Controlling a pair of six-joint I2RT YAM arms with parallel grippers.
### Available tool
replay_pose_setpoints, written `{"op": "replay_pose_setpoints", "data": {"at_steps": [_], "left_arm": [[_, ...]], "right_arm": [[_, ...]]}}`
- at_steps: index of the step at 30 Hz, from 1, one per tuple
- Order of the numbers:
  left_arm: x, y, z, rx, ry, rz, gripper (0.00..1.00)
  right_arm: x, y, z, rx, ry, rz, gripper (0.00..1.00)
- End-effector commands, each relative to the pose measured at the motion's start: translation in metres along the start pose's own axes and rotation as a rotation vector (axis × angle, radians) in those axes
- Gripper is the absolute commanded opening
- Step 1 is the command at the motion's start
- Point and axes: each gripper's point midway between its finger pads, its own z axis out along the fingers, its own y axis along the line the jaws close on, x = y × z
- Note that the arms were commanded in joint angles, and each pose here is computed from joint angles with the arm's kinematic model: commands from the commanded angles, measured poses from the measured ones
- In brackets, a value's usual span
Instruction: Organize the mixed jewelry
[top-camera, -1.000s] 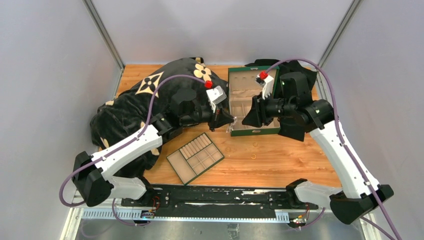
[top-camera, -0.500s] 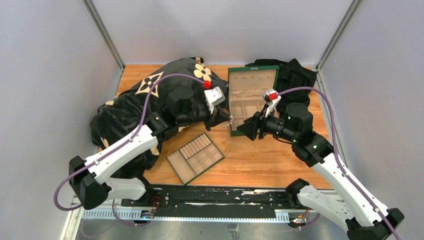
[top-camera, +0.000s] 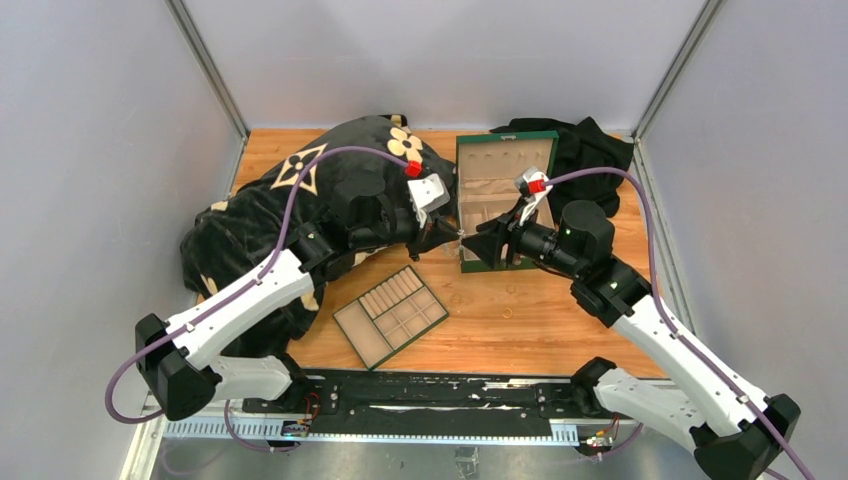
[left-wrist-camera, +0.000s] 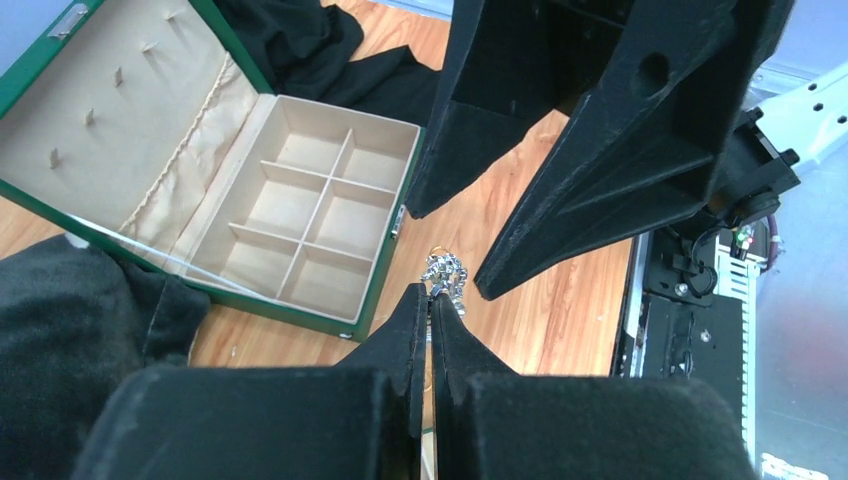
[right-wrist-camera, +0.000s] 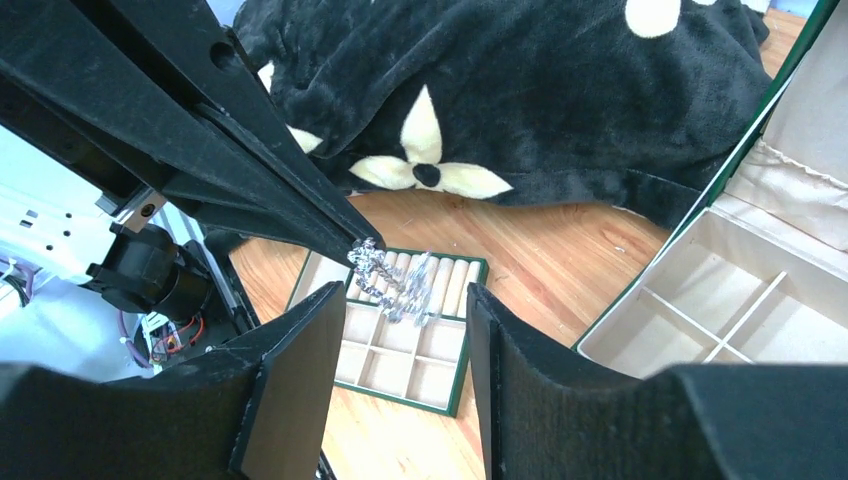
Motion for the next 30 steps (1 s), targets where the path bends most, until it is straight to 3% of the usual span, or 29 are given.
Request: {"op": "replay_pose_setpoints", "data": {"at_steps": [1,21,30], "left_arm": [[-0.019,0.0,-0.008,-0.008,-0.042,0.032,0.0],[-0.028,0.001,-0.006,-0.009,-0.068,0.04,0.0],[-0.032,0.002,-0.005,-0.01,-0.08,0.041,0.0]], "right_arm": [[0.011,0.005,0.007,-0.041,0.007,-0.013,0.52],[0.027,-0.002,0.017,-0.034,-0.021,0.019,0.47],[0.035,-0.006,0.018,-0.014,-0.009,0.036,0.28]]}}
